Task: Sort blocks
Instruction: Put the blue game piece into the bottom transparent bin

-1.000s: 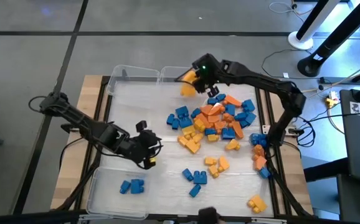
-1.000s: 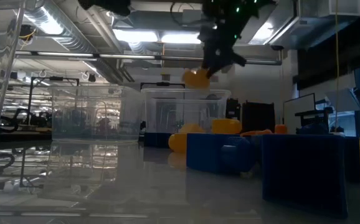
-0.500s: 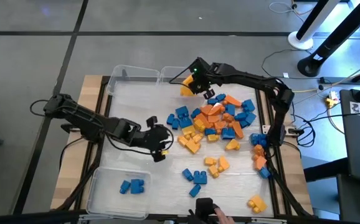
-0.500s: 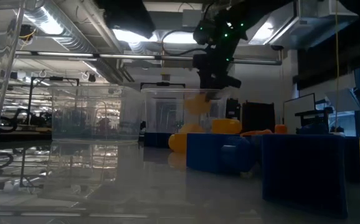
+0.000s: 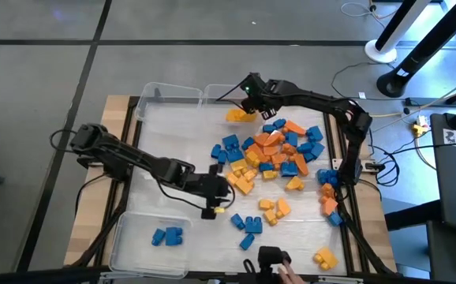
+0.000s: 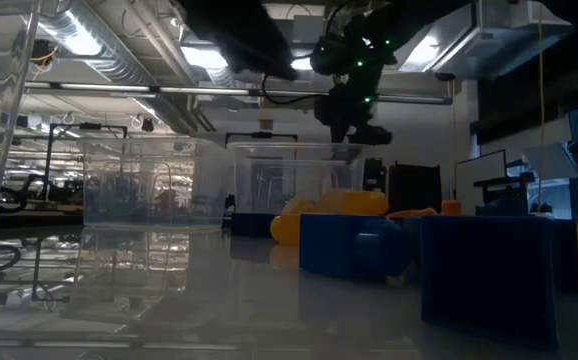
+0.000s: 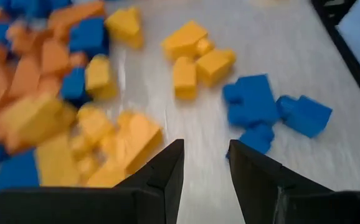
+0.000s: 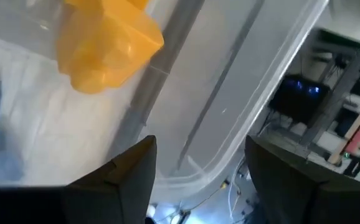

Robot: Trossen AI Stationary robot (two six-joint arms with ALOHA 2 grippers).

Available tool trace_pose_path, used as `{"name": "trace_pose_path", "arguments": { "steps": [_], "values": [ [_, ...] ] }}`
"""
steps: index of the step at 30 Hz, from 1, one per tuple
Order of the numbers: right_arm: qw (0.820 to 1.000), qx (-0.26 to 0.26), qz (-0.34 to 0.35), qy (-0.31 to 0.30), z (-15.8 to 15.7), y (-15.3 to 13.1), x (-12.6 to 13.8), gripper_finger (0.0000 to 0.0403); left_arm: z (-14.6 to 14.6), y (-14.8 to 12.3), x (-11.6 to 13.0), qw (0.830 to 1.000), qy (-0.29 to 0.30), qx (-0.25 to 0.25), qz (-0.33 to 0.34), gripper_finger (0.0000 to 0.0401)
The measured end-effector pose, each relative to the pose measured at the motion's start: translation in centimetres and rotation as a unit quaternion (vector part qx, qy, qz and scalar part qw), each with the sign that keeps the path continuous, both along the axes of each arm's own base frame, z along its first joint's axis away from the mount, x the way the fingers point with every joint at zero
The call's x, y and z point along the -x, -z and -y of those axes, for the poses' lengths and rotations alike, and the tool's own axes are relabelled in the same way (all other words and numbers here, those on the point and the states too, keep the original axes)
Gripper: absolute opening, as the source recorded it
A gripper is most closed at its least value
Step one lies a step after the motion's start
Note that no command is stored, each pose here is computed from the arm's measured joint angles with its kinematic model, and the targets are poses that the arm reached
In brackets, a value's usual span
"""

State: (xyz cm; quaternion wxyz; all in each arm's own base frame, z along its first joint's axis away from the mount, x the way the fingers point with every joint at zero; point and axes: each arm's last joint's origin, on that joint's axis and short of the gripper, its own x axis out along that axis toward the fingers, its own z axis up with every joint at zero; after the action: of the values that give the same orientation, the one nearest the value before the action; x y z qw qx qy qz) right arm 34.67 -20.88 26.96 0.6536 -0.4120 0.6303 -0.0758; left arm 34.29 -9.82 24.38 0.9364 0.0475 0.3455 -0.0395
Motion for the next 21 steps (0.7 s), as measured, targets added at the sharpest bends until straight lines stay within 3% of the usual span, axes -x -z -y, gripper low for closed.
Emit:
{"name": "trace_pose_path", "arguments": {
  "steps": [6, 14, 21],
  "values": [
    [0.999, -0.026, 0.008, 0.016, -0.7, -1.0, 1.0, 0.0234, 0.5, 1.1, -1.5, 0.998, 0.050, -0.035, 0.034, 0.0119],
    [0.998, -0.026, 0.045, 0.029, -1.7, -4.0, 2.7, 0.0225, 0.3, 2.1, -3.0, 0.997, 0.035, -0.024, 0.066, 0.0174],
    [0.995, -0.064, 0.071, 0.038, -2.7, -5.6, 4.2, 0.0225, -0.1, 2.1, -3.1, 0.996, 0.040, -0.038, 0.069, 0.0181]
  ]
}}
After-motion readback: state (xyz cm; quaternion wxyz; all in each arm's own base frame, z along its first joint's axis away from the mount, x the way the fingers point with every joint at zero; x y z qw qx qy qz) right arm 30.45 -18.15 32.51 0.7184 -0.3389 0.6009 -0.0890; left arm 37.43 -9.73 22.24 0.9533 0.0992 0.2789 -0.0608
